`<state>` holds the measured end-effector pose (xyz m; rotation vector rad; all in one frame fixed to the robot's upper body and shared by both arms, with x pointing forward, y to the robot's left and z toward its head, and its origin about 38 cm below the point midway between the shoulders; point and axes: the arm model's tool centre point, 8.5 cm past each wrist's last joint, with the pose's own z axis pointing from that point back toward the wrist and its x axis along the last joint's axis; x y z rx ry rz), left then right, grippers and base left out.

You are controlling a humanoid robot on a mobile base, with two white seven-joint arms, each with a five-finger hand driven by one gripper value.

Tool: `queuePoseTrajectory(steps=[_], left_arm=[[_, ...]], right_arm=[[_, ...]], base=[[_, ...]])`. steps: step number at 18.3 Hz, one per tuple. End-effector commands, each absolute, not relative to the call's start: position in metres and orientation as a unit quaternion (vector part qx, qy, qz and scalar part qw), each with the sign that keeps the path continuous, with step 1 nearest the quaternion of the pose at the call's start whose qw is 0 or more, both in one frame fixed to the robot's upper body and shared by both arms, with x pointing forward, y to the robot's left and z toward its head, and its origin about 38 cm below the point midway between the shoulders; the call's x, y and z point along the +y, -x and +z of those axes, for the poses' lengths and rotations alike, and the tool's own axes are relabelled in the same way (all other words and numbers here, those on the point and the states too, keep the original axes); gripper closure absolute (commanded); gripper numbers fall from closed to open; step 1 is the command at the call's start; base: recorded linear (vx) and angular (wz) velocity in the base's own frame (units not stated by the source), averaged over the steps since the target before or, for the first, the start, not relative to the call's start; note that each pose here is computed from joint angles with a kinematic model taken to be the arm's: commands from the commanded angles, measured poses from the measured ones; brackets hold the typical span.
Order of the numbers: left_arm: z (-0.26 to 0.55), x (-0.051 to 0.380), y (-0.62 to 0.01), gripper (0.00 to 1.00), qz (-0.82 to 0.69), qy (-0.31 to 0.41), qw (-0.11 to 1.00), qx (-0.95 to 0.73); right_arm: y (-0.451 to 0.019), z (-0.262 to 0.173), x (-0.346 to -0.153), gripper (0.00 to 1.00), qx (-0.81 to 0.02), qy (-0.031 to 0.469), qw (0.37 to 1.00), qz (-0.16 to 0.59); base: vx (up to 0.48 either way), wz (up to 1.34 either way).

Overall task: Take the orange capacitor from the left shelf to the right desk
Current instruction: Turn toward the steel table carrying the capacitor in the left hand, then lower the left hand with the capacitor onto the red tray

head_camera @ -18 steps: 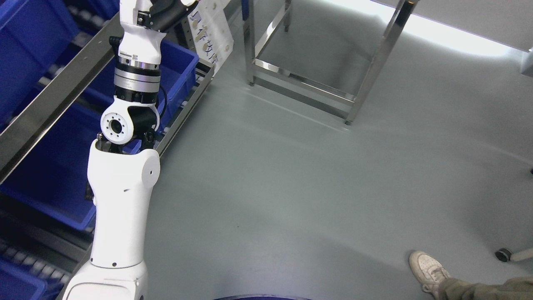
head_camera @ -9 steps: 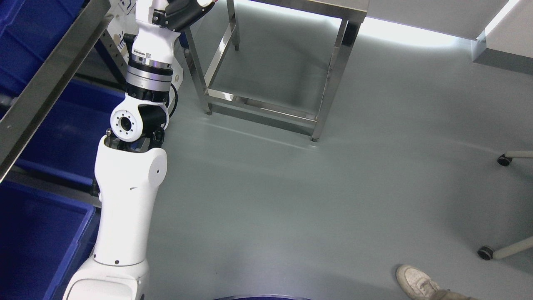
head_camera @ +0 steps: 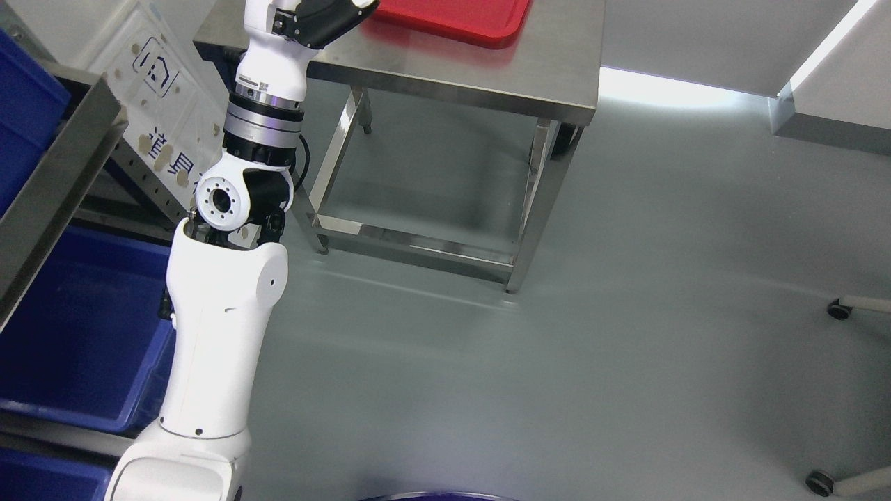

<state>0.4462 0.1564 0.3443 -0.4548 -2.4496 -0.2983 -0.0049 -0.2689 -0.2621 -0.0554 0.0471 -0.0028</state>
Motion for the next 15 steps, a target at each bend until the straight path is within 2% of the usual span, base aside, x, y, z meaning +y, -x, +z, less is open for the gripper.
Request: queuePoseTrajectory(steps=[1,6,15], left_arm=[[0.340,0.138,-0.443,0.99,-0.142,0.188,0.313,-0.920],[0.333,0.127,-0.441,0.99,-0.147,0.196,0.321,-0.915],[0.305,0.122,-0.437,0.99,-0.153,0.205,0.355,-0.899]], right_arm=[[-0.006,-0.262,-0.280,0.00,0.006,0.036,0.999,-0.006],[-0.006,-0.262,-0.280,0.00,0.006,0.036,0.999,-0.006],[-0.006,-0.262,-0.280,0.00,0.006,0.036,0.999,-0.006]], base=[[0.335,-0.03],[0.376,-0.03],[0.280,-0.05]])
